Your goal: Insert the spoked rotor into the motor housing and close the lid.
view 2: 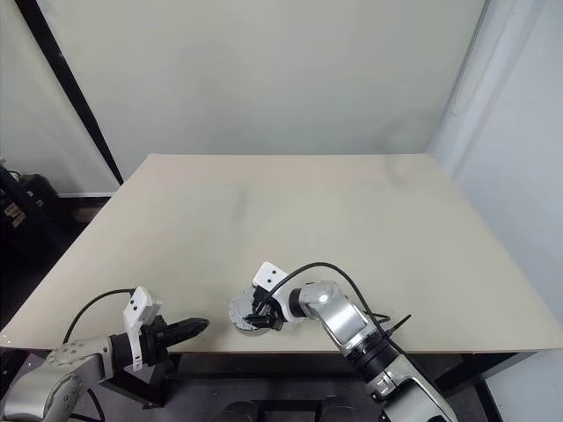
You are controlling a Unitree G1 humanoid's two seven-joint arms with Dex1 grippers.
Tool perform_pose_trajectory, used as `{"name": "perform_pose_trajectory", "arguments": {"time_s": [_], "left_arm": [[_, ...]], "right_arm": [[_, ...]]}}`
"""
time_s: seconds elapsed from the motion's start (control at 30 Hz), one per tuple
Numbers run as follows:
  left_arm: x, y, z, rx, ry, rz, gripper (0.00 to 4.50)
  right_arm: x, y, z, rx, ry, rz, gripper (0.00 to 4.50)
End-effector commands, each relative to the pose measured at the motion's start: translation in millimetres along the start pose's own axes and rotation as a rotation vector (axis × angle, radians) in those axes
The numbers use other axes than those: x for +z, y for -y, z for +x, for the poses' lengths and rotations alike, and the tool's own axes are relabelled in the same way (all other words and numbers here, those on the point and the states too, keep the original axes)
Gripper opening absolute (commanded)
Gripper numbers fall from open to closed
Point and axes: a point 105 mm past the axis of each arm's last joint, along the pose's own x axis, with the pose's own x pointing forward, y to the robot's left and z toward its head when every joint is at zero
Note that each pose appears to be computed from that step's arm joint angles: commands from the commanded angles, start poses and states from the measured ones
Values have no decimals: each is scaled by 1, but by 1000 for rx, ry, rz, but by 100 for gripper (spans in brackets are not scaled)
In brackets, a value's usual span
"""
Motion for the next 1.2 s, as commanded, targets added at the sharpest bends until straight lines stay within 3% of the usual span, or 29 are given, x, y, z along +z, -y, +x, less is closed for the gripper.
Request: {"name": "perform_pose_trajectory", "arguments": {"time_s": [0.03,0.4,1.2], "left_arm": [[8,-1,1,-5,19,35,0],[10,-8,6,25,37,53,0],[12,1,41,-21,90,96,0]], "right_arm": [[13,-3,0,-17,17,-45,320],[-1,-7,-1,-8,-70,-86,320],[1,-3,1,-61,-84,-18,320]]}}
